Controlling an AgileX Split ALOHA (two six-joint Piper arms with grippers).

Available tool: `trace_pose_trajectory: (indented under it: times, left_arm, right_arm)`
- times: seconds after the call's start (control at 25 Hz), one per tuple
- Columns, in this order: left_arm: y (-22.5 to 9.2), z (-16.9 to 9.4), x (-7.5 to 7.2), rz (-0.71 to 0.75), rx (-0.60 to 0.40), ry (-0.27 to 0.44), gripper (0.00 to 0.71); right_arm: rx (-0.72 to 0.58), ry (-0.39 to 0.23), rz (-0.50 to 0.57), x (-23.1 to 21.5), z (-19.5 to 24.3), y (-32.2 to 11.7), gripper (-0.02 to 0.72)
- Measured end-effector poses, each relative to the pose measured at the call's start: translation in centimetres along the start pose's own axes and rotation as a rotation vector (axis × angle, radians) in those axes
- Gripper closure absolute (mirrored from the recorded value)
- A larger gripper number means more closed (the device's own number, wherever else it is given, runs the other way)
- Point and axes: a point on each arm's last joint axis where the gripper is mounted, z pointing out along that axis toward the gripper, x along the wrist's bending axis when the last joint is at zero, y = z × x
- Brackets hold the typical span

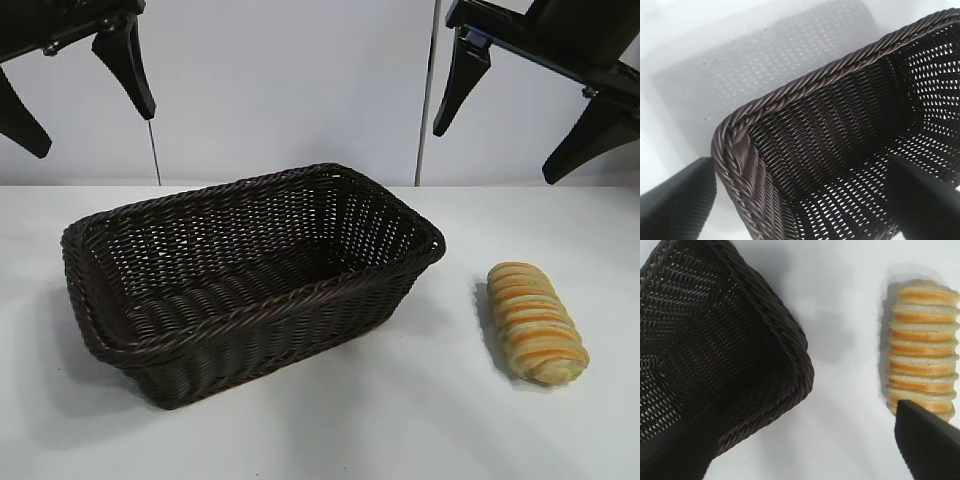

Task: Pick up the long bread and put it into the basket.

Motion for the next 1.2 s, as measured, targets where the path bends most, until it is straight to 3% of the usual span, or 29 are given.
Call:
trace_pose_trajectory:
  times: [1.2]
  left_arm:
    - [0.24, 0.07, -0.01, -0.002, -0.030, -0.005, 0.051]
  right_arm:
    - [0.004, -0.010, -0.006, -0.09, 0.00, -0.04, 0.017]
